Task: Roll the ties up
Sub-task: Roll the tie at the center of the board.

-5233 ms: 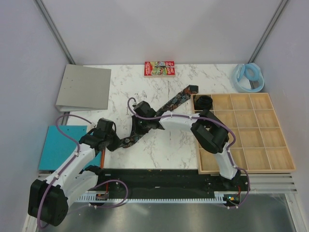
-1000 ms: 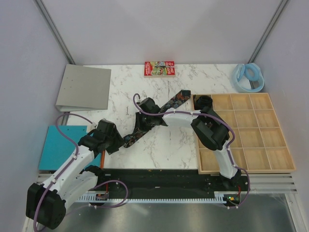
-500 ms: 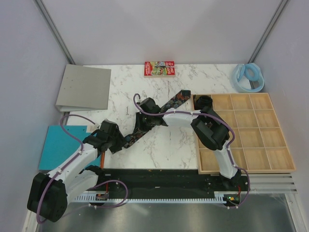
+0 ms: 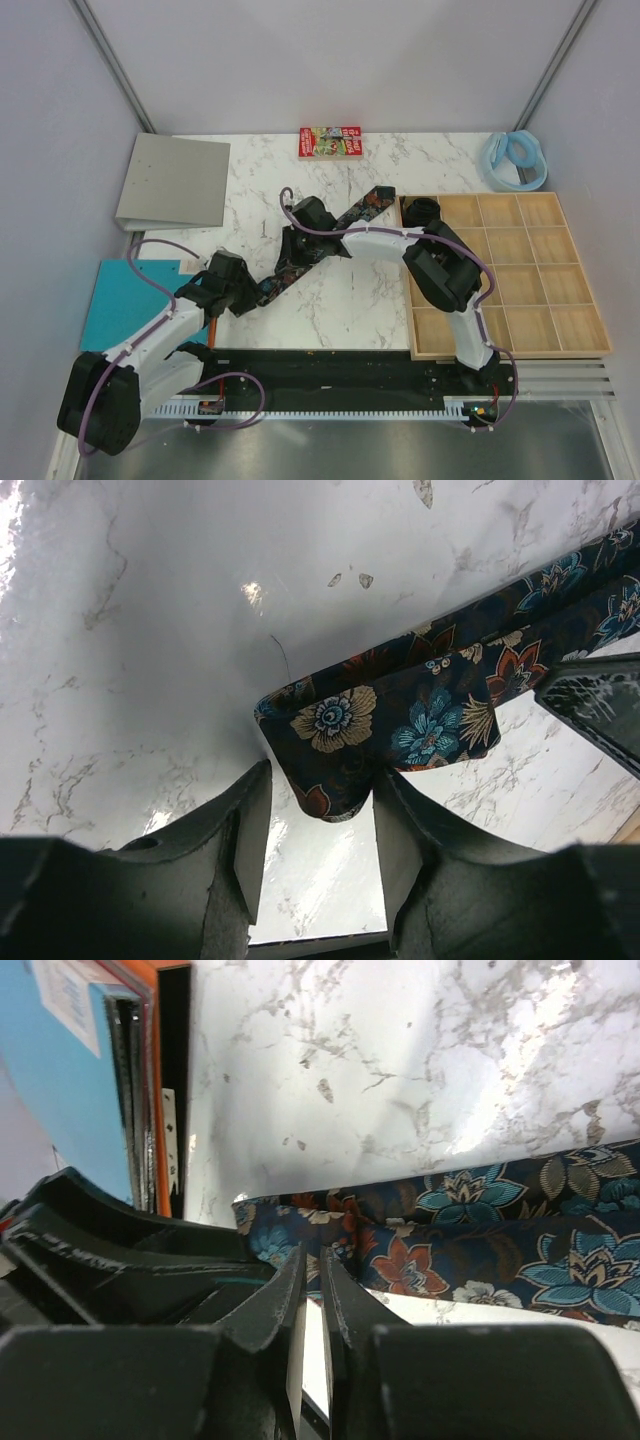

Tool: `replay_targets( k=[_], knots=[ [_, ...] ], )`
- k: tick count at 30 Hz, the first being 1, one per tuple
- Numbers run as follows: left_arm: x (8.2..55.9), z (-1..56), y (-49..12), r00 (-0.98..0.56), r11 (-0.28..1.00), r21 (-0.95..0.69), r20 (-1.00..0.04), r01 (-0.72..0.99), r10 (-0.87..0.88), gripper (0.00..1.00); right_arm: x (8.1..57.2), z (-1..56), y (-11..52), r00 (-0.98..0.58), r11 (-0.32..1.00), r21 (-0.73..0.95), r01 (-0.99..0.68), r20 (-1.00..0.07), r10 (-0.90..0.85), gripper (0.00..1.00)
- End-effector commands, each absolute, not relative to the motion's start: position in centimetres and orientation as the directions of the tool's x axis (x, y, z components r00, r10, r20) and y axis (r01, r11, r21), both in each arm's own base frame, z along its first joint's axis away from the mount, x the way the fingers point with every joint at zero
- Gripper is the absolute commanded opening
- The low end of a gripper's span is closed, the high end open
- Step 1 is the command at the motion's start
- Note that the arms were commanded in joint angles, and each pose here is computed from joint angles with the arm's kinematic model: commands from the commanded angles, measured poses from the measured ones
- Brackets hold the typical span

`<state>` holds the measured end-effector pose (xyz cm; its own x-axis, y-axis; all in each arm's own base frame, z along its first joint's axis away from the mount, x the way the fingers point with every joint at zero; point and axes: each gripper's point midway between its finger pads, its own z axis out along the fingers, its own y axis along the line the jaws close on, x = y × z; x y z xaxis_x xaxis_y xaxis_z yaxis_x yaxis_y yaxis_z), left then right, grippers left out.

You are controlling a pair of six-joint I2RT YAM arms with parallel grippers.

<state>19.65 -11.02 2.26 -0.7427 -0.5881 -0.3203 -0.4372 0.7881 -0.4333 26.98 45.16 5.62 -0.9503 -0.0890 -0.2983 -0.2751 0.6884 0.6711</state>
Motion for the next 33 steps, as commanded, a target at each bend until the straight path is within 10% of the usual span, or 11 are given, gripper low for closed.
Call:
replay_targets(
  k=[1, 20, 33],
  knots=[
    [19.9, 1.5, -10.8, -0.728, 0.78, -0.437, -0.327, -0.449, -0.603, 0.49, 27.2, 8.8, 45.7, -0.934, 0.634, 0.705, -0.318, -0.346, -0.083, 0.17],
    [20.3, 2.2, -11.1, -0.757, 0.814, -0.435, -0.356, -0.384, -0.547, 0.02, 26.5, 7.4, 47.5, -0.942, 0.628, 0.713, -0.31, -0.319, -0.103, 0.17],
    [20.0, 4.5, -10.5, -0.754, 0.827, -0.413, -0.378, -0.381, -0.537, 0.02, 25.2, 6.8, 47.9, -0.942, 0.638, 0.703, -0.314, -0.315, -0.117, 0.16]
  ],
)
